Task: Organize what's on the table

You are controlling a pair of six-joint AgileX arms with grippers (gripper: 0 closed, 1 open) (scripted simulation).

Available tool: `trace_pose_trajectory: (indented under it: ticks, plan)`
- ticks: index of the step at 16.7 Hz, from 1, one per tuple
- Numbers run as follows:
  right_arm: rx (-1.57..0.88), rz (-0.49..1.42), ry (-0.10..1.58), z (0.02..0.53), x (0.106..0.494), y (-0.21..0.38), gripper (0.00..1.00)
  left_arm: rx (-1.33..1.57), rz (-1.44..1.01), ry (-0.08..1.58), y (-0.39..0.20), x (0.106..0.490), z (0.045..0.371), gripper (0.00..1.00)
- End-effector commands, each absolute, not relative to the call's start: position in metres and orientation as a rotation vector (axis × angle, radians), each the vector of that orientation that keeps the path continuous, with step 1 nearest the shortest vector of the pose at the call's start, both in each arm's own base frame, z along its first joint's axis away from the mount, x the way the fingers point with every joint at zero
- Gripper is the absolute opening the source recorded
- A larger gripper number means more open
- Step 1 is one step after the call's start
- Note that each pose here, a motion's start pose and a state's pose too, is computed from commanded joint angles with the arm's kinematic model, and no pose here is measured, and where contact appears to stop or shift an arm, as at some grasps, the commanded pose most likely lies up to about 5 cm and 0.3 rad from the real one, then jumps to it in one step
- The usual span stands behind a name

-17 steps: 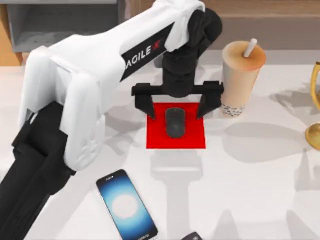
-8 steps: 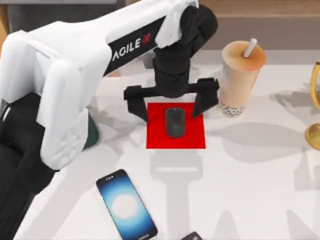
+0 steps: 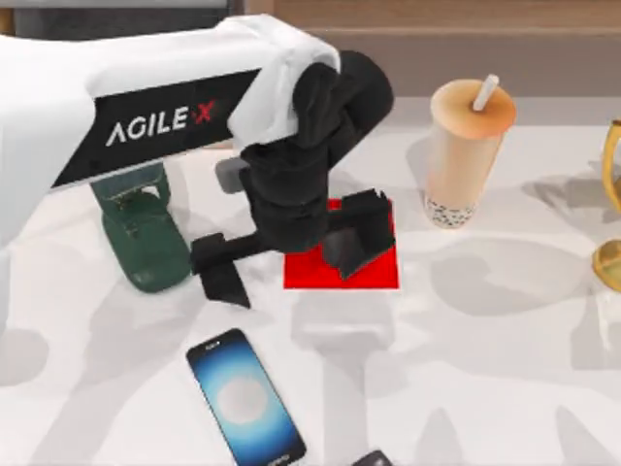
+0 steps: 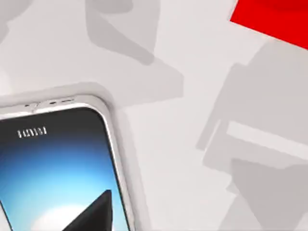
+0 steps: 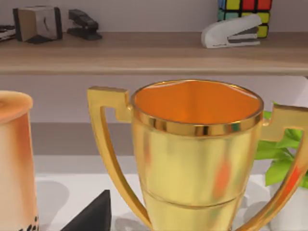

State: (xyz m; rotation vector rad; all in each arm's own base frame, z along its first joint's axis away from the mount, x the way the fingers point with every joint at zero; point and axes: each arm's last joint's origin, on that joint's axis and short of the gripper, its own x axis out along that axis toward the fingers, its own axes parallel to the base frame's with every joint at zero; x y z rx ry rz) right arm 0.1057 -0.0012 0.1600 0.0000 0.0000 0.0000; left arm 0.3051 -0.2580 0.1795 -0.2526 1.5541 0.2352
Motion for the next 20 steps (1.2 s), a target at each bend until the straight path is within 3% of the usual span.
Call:
trace_pose_trajectory:
  ticks: [8,15,20]
  plan:
    - [0.0,0.0,0.0,0.16,0.106,-0.001,1.0,-0.37,0.367,1.538,-0.212,0.227,0.174,1.0]
    - [0.0,0.0,0.0,0.16,0.106,-0.001,1.0,-0.374,0.382,1.54,-0.208,0.225,0.171,1.0]
    - [0.0,0.0,0.0,0.16,0.106,-0.001,1.0,-0.374,0.376,1.538,-0.211,0.226,0.14,1.0]
